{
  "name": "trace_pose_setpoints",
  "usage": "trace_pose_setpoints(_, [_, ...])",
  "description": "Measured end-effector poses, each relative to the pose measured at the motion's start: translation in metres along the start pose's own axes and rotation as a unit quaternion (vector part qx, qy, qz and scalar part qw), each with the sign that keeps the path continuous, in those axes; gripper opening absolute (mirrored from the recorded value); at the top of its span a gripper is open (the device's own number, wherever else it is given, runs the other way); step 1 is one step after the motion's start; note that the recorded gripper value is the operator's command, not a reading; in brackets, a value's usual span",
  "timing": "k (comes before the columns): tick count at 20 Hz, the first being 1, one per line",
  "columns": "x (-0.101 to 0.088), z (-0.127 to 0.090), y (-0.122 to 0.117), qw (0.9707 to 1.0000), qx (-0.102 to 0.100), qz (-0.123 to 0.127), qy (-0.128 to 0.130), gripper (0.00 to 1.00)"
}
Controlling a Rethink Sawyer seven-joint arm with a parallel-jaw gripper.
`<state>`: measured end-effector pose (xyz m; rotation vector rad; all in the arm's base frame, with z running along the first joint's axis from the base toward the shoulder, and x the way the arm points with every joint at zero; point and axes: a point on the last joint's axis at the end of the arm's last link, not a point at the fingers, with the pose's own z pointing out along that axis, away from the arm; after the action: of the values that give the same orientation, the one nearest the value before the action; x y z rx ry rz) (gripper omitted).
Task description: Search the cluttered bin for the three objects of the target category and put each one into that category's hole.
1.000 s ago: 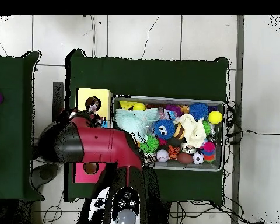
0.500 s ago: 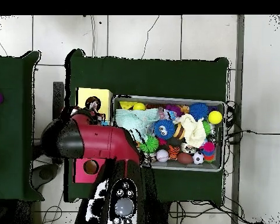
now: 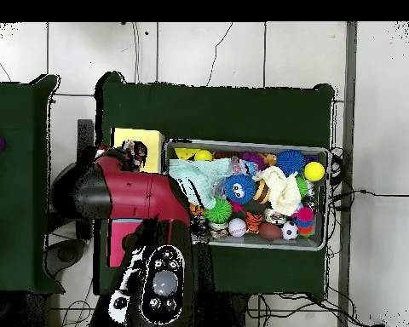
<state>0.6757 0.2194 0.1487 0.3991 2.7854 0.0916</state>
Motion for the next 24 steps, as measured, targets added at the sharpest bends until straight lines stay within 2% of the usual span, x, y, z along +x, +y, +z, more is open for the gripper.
trace_pose_setpoints(11, [-0.016,0.006,0.019,0.9998,-0.006,0.009,-0.015,0.0])
trace_pose_setpoints(18, [-0.017,0.013,0.017,0.9997,-0.005,0.015,-0.019,0.0])
trace_pose_setpoints(24, [-0.018,0.027,0.013,0.999,-0.004,0.015,-0.041,0.0])
